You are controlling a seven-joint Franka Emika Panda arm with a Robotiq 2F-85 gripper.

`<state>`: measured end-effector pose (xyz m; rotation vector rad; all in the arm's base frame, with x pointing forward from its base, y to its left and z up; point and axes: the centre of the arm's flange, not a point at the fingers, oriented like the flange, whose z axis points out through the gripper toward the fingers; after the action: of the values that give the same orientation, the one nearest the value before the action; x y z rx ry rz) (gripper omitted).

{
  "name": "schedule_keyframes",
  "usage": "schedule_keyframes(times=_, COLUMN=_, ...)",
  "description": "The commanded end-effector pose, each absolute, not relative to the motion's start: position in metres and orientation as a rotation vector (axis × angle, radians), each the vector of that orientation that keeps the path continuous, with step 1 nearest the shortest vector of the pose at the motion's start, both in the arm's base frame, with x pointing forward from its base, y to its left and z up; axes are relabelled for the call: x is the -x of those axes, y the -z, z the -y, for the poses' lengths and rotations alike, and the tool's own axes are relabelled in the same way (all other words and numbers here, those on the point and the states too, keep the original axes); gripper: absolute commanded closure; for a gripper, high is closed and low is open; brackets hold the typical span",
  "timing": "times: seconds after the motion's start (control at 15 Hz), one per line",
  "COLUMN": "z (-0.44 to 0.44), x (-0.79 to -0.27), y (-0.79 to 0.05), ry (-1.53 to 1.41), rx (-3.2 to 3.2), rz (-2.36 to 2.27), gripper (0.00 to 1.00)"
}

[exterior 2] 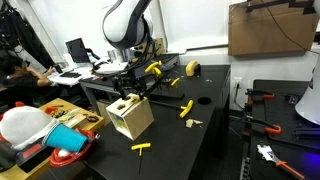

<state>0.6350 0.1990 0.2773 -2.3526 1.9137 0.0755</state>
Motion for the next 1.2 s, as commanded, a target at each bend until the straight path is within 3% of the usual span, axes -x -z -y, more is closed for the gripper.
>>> schedule_keyframes(times=0.0, z=-0.198, x=-0.640, y=-0.280, ry=-0.069, rx=2.322, rz=-1.968, gripper=0.00)
schedule_keyframes(times=0.53, z=-0.196, x=-0.647, y=-0.269, ry=-0.089, rx=2.302, rz=-2.006, gripper=0.00)
schedule_keyframes(times=0.6, z=-0.197, x=-0.649, y=-0.270, ry=-0.087, rx=2.299, rz=-2.006, gripper=0.25)
schedule_keyframes(times=0.73, z=-0.197, x=-0.650, y=-0.270, ry=-0.079, rx=2.296, rz=-2.011, gripper=0.32)
schedule_keyframes(times=1.13, z=-0.192, x=-0.650, y=-0.273, ry=-0.067, rx=2.278, rz=-2.038, gripper=0.80)
